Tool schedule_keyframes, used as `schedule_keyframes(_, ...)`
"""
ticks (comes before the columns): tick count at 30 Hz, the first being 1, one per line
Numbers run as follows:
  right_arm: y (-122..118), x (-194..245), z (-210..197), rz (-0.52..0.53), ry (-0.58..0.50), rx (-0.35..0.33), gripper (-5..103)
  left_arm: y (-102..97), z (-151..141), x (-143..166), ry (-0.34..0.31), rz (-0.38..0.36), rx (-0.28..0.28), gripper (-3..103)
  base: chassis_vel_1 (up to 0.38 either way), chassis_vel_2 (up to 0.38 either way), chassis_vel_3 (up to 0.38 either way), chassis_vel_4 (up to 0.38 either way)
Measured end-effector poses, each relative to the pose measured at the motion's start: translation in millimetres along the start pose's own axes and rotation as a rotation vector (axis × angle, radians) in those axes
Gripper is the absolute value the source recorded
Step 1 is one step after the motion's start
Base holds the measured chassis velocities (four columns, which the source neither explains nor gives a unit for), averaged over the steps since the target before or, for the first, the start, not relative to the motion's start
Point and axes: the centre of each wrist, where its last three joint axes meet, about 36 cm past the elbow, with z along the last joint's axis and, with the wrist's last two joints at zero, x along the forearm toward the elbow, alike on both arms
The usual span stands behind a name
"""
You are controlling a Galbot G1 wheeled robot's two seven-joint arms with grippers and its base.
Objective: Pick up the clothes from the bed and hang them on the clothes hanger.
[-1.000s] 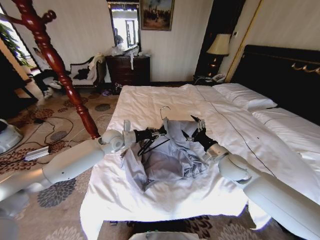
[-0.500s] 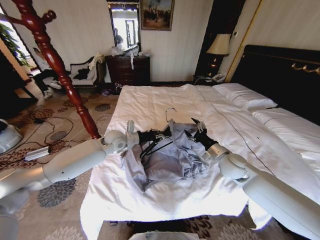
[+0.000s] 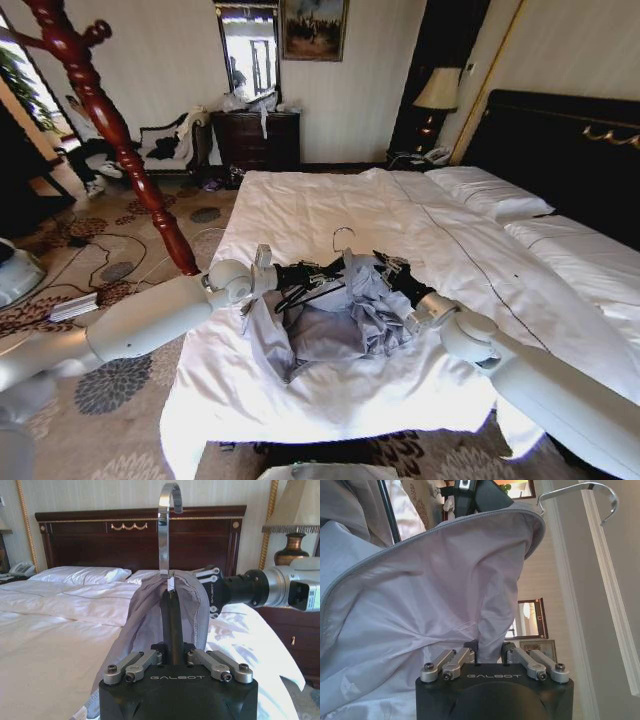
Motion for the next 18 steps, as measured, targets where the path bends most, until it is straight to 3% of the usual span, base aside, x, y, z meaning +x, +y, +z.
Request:
schedule_keyframes(8,2,1,2,-0.007,-0.001,0.002,22,-0.7,-1,-1,0.005,-0.004,-0.028,15,0.000,0.000,0.000,0.000)
schedule_keyframes(14,7,-1,3,0.009,0.009,-0.015,22,-7.6,-2,4,-0.028,-0.066,0.012,14,0.000,0.000,0.000,0.000)
schedule_keyframes(18,12,0,6,0.006,0.023,-0.024,19,-9.5,-5,19,-0.043,-0.101,0.026,30,0.000,0.000,0.000,0.000)
